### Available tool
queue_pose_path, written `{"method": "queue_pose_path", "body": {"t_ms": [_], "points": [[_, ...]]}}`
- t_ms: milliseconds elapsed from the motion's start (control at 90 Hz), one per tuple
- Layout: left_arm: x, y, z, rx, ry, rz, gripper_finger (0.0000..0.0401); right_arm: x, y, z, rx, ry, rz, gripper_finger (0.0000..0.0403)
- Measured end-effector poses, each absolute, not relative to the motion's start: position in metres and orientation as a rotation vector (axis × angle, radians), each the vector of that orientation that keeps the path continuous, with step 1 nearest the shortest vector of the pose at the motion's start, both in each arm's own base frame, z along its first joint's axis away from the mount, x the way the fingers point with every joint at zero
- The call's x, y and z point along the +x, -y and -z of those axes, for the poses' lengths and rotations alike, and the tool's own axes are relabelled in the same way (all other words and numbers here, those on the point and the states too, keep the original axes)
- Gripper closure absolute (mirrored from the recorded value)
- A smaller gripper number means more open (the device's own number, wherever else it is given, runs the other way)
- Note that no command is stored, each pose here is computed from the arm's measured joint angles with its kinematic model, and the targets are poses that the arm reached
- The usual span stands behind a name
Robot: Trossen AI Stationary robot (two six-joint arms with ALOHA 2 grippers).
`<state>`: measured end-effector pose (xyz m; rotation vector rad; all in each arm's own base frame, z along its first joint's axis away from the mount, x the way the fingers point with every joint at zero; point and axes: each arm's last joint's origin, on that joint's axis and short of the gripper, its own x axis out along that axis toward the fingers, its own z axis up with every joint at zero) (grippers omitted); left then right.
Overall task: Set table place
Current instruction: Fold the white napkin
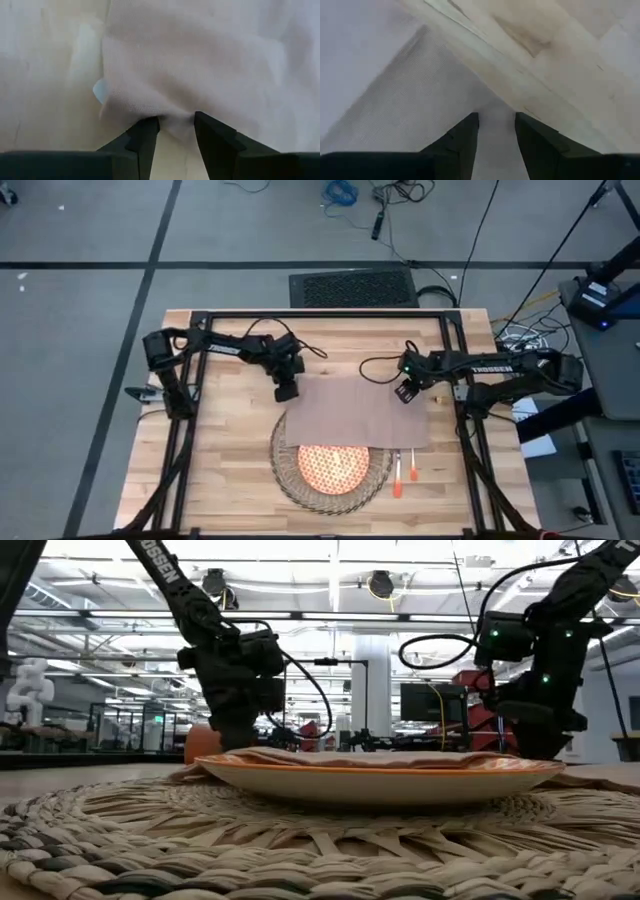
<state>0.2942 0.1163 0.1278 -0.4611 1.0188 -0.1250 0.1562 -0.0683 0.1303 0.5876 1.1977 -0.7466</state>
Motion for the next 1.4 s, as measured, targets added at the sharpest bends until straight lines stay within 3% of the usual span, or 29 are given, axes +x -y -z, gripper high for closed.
{"method": "queue_pose_path", "body": {"t_ms": [244,533,833,989,1400], "points": [[0.298,-0.119,-0.13,-0.465,-0.977,0.095,0.0279,0.154,0.073,-0.13,0.583,-1.19,0.801,0.028],[0.299,-0.119,-0.131,-0.458,-0.968,0.095,0.0281,0.156,0.074,-0.129,0.608,-1.182,0.73,0.029],[0.302,-0.116,-0.131,-0.419,-0.965,0.085,0.0352,0.167,0.073,-0.125,0.611,-1.152,0.61,0.0395],[0.302,-0.116,-0.131,-0.394,-0.969,0.076,0.0396,0.172,0.072,-0.124,0.595,-1.127,0.567,0.0402],[0.302,-0.118,-0.131,-0.353,-0.974,0.045,0.0401,0.182,0.076,-0.136,0.518,-1.044,0.527,0.0403]]}}
